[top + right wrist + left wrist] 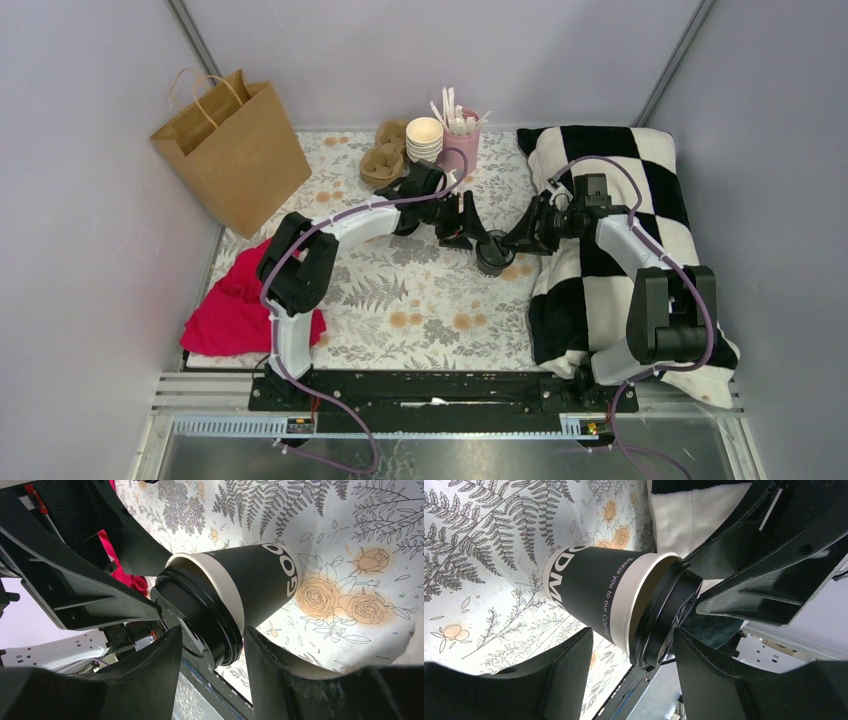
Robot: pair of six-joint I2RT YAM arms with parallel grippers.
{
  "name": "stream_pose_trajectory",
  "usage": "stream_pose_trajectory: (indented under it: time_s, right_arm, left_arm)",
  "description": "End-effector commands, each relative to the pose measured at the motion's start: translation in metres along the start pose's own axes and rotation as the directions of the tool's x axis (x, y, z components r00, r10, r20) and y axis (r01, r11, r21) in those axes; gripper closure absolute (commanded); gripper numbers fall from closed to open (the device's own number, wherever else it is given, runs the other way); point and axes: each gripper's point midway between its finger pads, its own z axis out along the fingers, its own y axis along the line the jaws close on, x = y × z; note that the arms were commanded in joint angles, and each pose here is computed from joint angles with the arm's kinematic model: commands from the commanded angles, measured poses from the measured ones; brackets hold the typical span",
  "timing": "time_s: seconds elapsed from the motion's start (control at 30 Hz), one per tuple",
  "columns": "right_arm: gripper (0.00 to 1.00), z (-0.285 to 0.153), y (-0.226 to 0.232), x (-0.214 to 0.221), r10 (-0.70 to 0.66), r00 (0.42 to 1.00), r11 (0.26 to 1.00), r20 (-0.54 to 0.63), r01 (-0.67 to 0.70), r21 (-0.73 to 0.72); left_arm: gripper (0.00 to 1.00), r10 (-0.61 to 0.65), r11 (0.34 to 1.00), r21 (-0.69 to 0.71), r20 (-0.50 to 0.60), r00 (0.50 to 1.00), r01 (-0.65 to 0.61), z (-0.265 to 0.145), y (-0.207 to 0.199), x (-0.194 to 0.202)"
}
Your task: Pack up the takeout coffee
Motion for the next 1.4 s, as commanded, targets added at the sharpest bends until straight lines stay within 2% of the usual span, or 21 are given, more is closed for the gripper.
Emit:
stream_pose_trajectory:
  time_s: [0.0,0.37,0.67,0.83,0.97,1.23,1.37]
  right_arm:
    - [0.46,-0.004,0.014,-0.011,-0.007,1.0,0.999,0.015,0.008,-0.034]
    - [0.5,0.001,0.017,-0.018,0.028,0.999,1.0,0.035,-0.028,-0.002]
    - [0.49,0.0,0.005,-0.029,-0.003,0.998,0.996,0.057,-0.002,0.093]
    - [0.52,0.008,0.003,-0.025,0.038,0.999,0.997,0.036,-0.041,0.066]
    - [0.5,0.006,0.003,-0.024,0.026,0.999,0.997,0.04,-0.028,0.066]
    - [0.48,0.007,0.008,-0.025,0.023,0.999,0.999,0.045,-0.025,0.045]
    - [0.44,0.01,0.012,-0.021,0.024,0.999,0.999,0.033,-0.025,0.033]
  left_arm:
    - [0.35,0.05,0.997,0.056,0.04,0.998,-0.053,-0.004,-0.023,-0.014]
    - [0.36,0.052,0.997,0.064,0.018,0.998,-0.053,0.003,-0.029,-0.007]
    - [0.34,0.077,0.997,-0.006,0.01,0.997,-0.077,0.004,-0.02,-0.011]
    - [0.35,0.07,0.997,-0.012,0.005,0.998,-0.07,0.004,-0.017,-0.011]
    - [0.35,0.065,0.998,-0.023,0.003,0.998,-0.065,0.004,-0.013,-0.009]
    - [0.41,0.058,0.998,-0.033,0.018,0.998,-0.058,0.001,-0.009,-0.014]
    - [0.51,0.054,0.998,-0.035,0.017,0.998,-0.054,0.002,-0.004,-0.01]
